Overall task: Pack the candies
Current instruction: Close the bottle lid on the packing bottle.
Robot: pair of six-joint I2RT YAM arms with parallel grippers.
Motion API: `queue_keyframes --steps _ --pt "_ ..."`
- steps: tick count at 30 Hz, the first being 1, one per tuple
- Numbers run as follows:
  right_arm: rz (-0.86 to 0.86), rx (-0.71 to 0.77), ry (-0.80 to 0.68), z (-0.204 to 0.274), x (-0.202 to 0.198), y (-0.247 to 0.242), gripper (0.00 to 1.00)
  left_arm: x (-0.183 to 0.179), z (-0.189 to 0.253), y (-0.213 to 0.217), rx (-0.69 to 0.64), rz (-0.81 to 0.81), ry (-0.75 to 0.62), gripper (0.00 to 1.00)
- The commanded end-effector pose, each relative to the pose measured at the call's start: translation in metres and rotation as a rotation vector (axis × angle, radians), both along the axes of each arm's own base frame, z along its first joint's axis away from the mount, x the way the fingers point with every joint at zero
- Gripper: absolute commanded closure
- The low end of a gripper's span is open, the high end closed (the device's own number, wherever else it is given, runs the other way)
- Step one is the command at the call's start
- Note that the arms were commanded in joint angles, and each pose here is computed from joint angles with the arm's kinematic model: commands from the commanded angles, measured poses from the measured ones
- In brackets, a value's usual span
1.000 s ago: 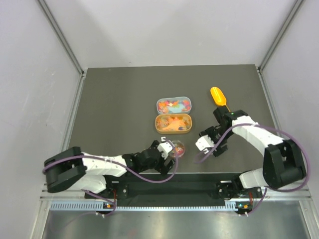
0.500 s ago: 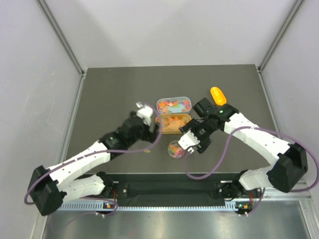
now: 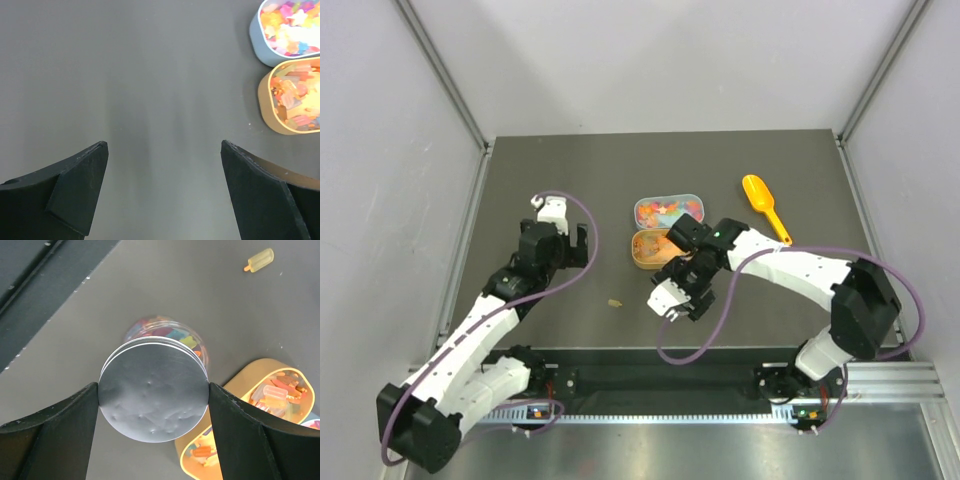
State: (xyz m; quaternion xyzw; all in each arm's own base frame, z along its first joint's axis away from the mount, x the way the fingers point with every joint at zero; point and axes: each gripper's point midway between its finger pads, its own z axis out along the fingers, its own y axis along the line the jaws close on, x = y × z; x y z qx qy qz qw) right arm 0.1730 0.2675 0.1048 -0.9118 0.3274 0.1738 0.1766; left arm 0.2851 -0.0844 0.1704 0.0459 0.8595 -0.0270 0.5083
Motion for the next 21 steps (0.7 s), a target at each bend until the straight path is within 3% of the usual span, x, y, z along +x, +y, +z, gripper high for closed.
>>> queue_keyframes --steps 1,21 --pt "0.01 0.048 -0.019 0.009 0.009 0.022 0.37 -0.003 0.001 0.005 0.0 0.0 -0.004 0.01" --pt "0.012 0.012 -0.002 -0.006 0.016 0.027 0.37 -0.01 -0.011 -0.002 -0.108 -0.044 0.039 0.02"
